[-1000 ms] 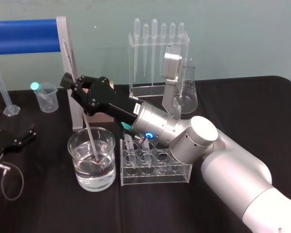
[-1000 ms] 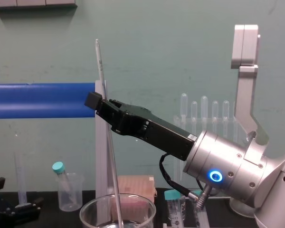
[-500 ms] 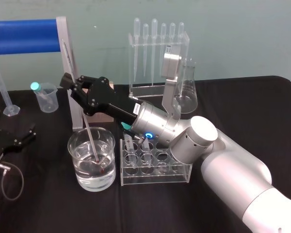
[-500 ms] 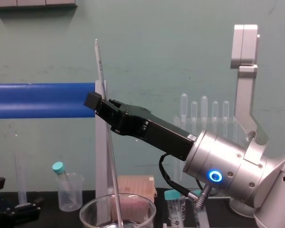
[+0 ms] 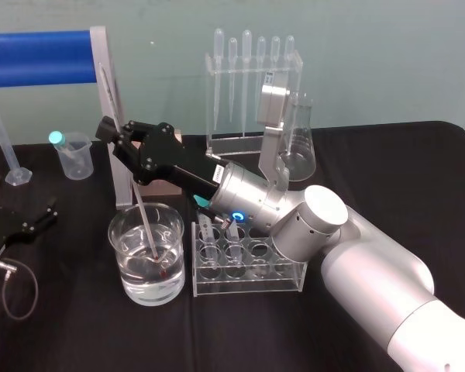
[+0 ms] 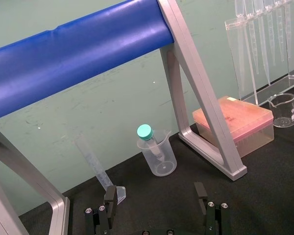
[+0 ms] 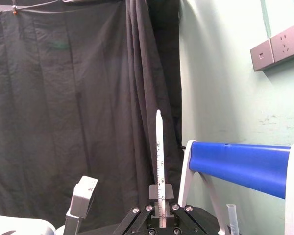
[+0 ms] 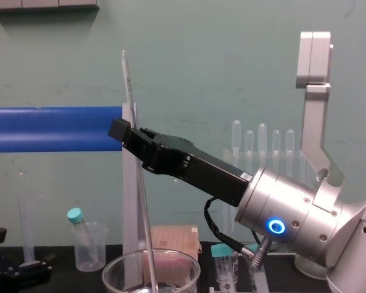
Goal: Hold the thermometer with one hand and immerse one end into the beaker, then reinsert it into the test tube rack.
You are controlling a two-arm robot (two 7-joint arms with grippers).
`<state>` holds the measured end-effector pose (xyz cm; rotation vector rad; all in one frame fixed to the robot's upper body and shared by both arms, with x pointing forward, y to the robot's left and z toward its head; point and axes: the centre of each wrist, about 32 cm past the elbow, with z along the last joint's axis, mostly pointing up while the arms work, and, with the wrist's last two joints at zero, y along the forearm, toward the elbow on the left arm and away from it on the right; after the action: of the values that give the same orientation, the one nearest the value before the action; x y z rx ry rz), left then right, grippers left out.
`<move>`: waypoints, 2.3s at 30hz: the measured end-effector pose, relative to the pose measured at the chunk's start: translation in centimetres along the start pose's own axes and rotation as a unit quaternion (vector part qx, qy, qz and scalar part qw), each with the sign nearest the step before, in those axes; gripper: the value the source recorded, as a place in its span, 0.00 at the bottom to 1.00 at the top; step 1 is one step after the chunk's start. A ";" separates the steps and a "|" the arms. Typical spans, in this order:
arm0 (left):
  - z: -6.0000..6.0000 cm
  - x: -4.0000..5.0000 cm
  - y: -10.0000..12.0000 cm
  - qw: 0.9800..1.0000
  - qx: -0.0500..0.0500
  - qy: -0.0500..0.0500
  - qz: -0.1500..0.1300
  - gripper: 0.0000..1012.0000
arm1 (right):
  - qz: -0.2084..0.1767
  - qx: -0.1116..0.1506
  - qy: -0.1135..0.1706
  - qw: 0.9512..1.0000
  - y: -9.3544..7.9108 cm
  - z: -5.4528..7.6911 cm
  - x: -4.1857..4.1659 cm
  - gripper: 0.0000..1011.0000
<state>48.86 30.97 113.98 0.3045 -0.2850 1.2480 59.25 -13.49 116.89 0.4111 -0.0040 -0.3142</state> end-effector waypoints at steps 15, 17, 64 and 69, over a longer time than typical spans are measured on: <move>0.0 0.00 0.0 1.000 0.000 0.000 0.000 1.00 | 0.000 0.000 0.000 1.000 0.0 0.0 0.00 0.06; 0.0 0.00 0.0 1.000 0.000 0.000 0.000 1.00 | 0.000 0.000 0.000 1.000 0.0 0.0 0.00 0.06; 0.0 0.00 0.0 1.000 0.000 0.000 0.000 1.00 | 0.000 0.000 0.000 1.000 0.0 0.0 0.00 0.06; 0.0 0.00 0.0 1.000 0.000 0.000 0.000 1.00 | 0.000 0.000 0.000 1.000 0.0 0.0 0.00 0.06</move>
<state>48.86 30.97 113.98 0.3045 -0.2850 1.2479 59.25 -13.49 116.89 0.4110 -0.0039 -0.3145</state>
